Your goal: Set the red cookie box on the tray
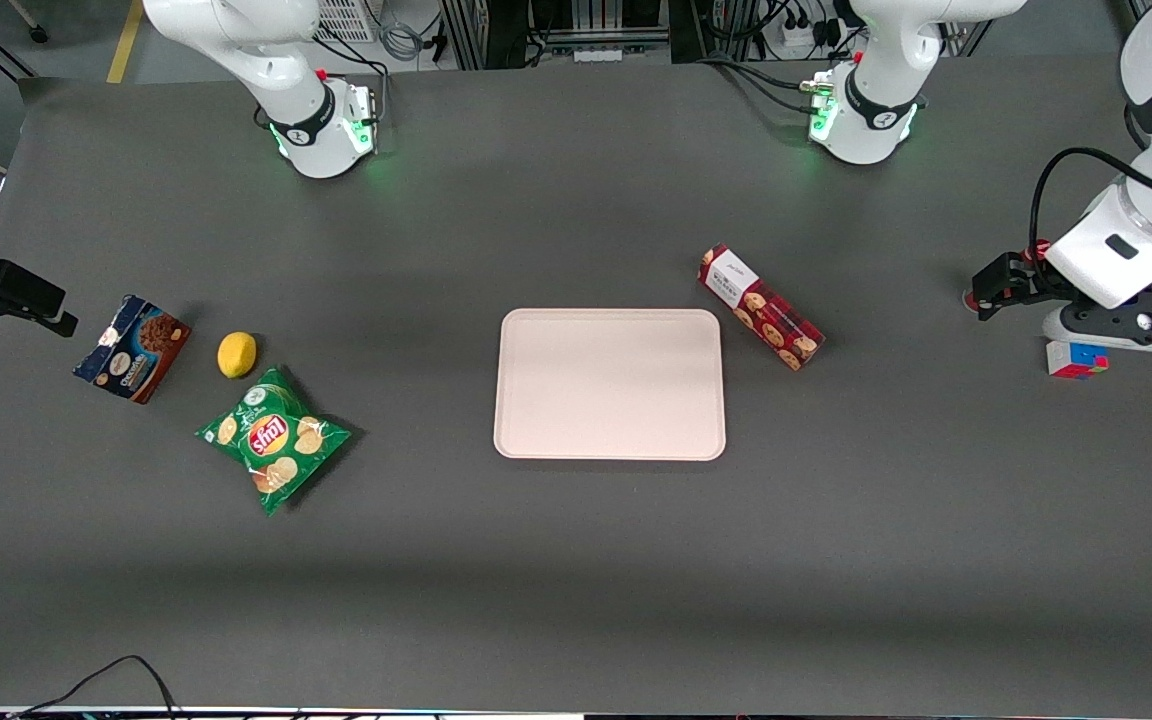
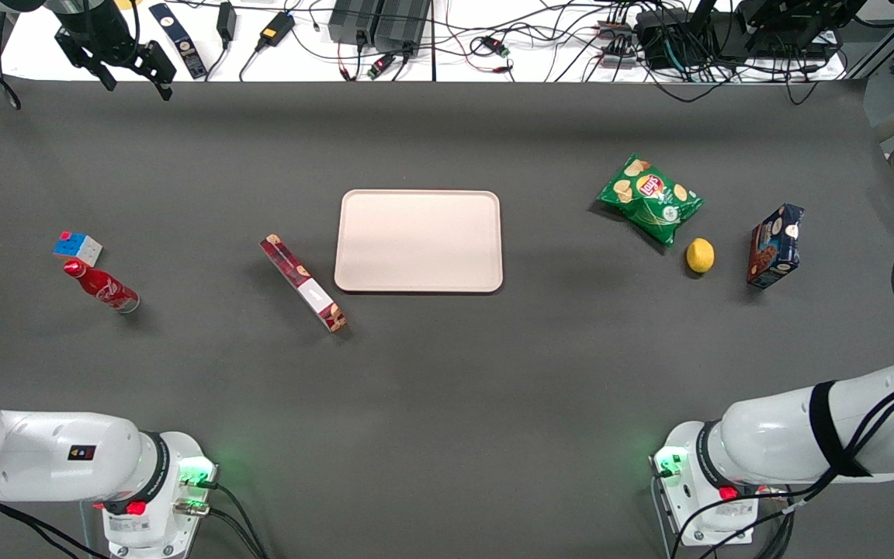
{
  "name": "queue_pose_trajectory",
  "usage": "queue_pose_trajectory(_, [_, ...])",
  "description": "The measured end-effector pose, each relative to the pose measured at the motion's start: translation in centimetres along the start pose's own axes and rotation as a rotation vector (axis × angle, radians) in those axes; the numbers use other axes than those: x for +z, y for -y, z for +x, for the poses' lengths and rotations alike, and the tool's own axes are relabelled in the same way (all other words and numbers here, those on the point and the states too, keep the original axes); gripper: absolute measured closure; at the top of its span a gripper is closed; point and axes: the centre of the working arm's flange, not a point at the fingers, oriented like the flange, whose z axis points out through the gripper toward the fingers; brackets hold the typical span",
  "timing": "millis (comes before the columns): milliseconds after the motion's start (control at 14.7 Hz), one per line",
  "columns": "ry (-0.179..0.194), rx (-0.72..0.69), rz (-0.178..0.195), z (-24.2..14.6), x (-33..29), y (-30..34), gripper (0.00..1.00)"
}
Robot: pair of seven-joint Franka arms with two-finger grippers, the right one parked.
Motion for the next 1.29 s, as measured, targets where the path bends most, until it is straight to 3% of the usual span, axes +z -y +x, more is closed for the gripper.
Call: queue_pose_trajectory(1293, [0.002, 0.000, 0.000, -0.01, -0.27, 0.02, 0.00])
